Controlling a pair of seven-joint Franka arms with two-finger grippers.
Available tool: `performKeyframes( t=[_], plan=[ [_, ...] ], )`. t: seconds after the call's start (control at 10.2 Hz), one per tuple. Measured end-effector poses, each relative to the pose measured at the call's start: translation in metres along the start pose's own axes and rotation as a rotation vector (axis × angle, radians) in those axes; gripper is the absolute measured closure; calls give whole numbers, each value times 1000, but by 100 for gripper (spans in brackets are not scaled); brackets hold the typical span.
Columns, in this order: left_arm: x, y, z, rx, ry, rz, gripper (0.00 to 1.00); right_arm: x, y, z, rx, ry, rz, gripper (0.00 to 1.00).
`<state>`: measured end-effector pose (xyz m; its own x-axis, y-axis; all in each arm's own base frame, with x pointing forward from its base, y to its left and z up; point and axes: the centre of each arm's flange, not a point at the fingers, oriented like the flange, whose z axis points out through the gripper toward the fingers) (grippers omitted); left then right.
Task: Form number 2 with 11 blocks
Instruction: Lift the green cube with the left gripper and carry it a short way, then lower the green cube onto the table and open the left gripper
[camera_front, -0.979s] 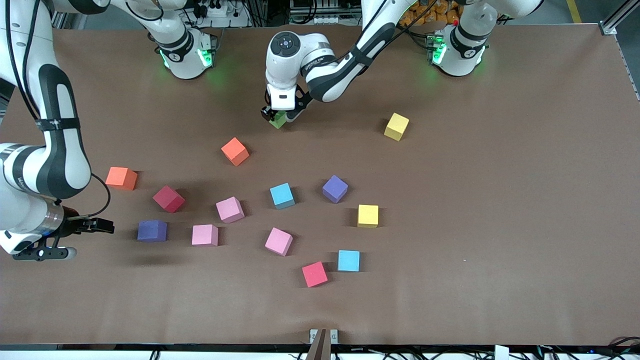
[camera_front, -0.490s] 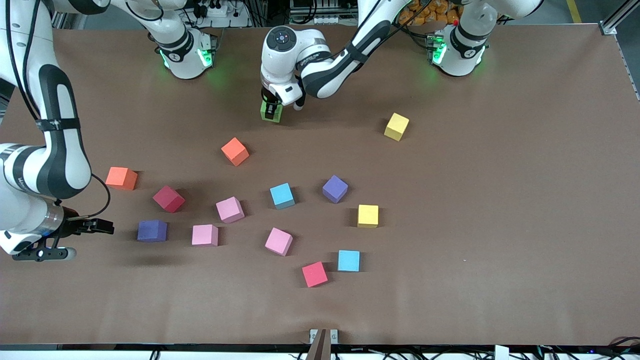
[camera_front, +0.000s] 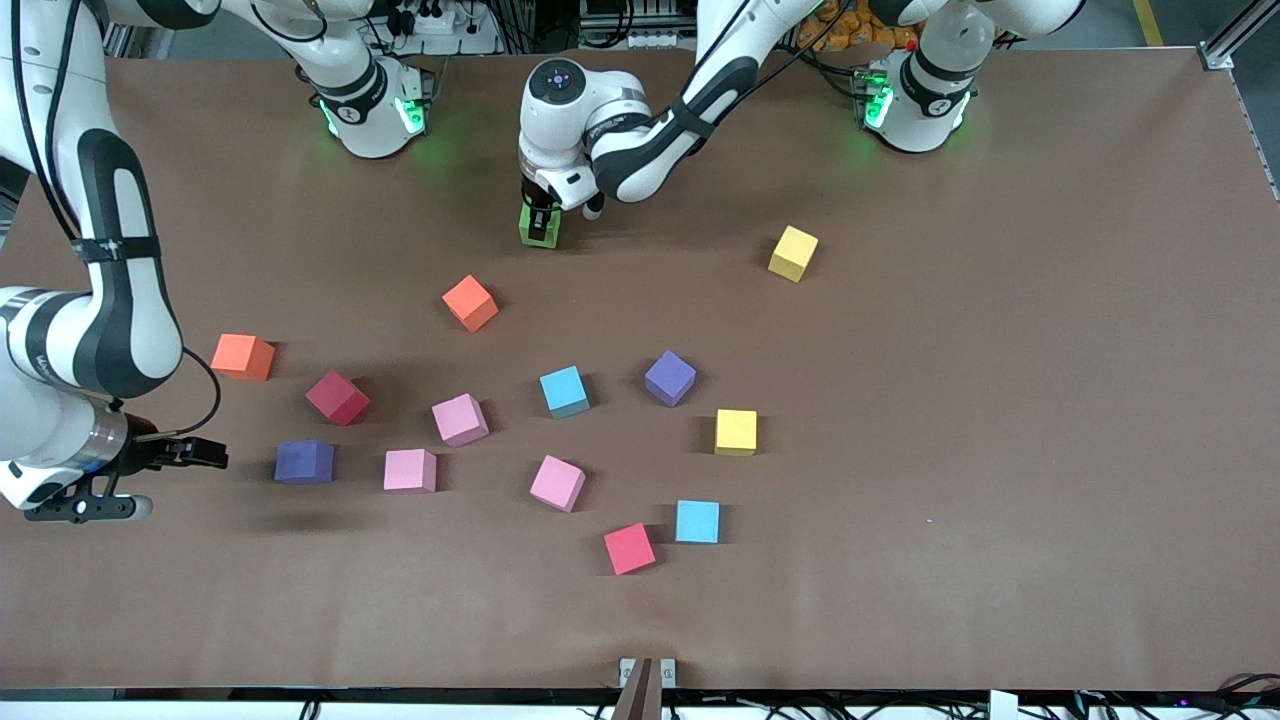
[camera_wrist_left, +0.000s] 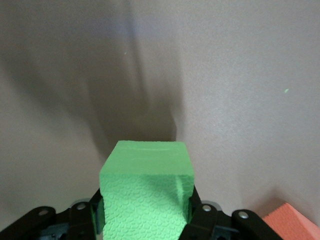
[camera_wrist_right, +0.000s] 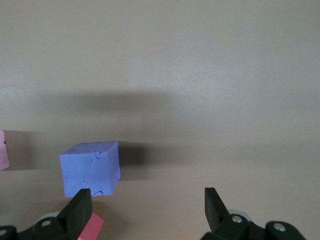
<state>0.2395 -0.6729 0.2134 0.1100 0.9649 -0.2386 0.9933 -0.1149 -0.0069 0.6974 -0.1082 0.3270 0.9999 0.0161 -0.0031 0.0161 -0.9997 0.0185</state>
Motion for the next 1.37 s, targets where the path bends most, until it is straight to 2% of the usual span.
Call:
performKeyframes(
  t=[0.29, 1.37],
  plan=[
    [-3, -3, -2, 2, -5, -19, 39, 0, 0, 0, -1, 3, 0, 0],
    [22, -15, 9, 31, 75, -23, 39, 0, 0, 0, -1, 4, 0, 0]
  ],
)
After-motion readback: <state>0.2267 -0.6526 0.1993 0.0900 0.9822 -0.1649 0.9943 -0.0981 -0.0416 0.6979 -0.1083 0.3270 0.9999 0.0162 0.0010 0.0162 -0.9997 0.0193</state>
